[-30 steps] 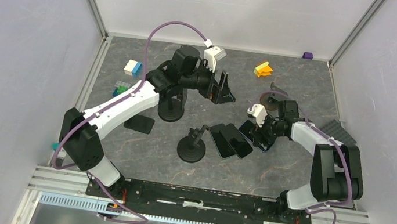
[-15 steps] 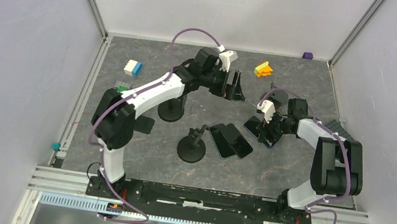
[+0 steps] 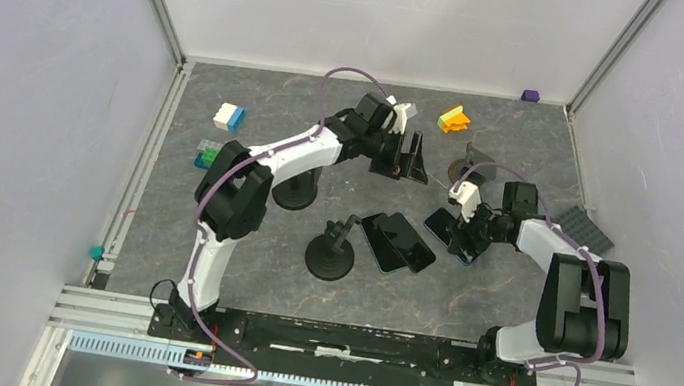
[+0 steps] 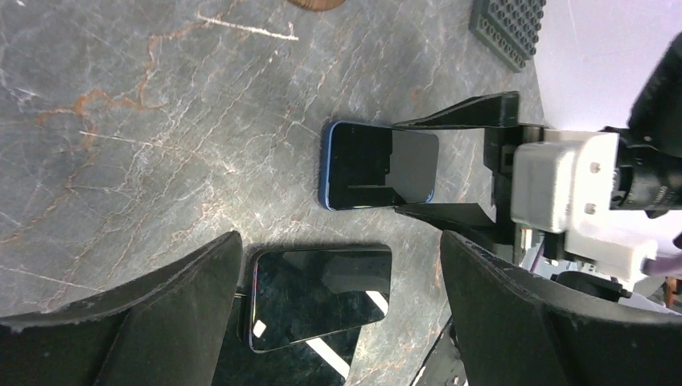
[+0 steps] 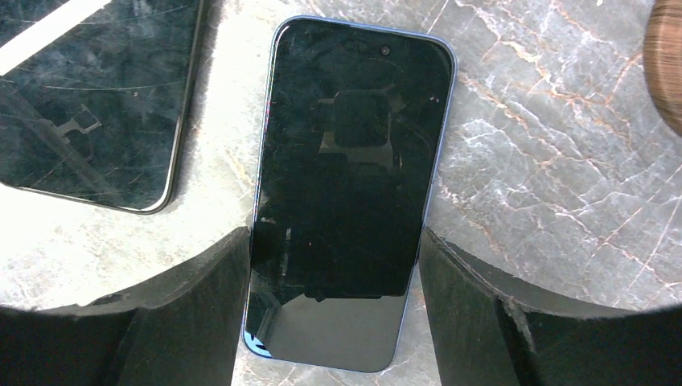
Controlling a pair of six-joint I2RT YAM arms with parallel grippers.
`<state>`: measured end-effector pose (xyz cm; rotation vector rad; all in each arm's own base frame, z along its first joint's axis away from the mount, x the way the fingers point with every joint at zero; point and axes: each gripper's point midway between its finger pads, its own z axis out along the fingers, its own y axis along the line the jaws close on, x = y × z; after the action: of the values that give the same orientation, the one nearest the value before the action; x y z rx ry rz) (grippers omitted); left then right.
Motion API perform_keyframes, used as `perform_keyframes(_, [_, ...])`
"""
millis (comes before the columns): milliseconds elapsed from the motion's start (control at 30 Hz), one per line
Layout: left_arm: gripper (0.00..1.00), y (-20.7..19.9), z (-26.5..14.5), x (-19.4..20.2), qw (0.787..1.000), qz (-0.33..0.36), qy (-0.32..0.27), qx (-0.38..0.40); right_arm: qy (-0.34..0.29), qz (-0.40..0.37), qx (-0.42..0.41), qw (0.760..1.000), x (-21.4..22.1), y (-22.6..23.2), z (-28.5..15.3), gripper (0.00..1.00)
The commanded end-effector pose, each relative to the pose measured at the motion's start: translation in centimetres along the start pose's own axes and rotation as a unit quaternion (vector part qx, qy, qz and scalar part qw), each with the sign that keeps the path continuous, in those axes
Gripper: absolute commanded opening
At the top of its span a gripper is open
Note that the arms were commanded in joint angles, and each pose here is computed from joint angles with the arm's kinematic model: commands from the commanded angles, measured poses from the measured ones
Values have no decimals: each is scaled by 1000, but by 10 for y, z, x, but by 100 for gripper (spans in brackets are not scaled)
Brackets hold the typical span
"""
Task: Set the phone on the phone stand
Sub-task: Pick up the phone at the center of the board.
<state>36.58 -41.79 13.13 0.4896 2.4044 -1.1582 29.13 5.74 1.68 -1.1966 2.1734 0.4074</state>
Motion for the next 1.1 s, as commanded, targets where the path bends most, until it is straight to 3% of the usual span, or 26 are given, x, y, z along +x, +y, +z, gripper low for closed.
perform_keyframes(0, [94,-12,11,5,999,-23,17,24,-37,-4,-1,999,-14,6,-5,47])
perform_keyframes(667, [92,-7,58,49,994,-69,72,49,-80,0,12,997,-40,0,-16,46])
perform_keyframes(1067, [90,-19,73,58,984,-111,92,104,-102,2,15,995,-55,0,-24,46])
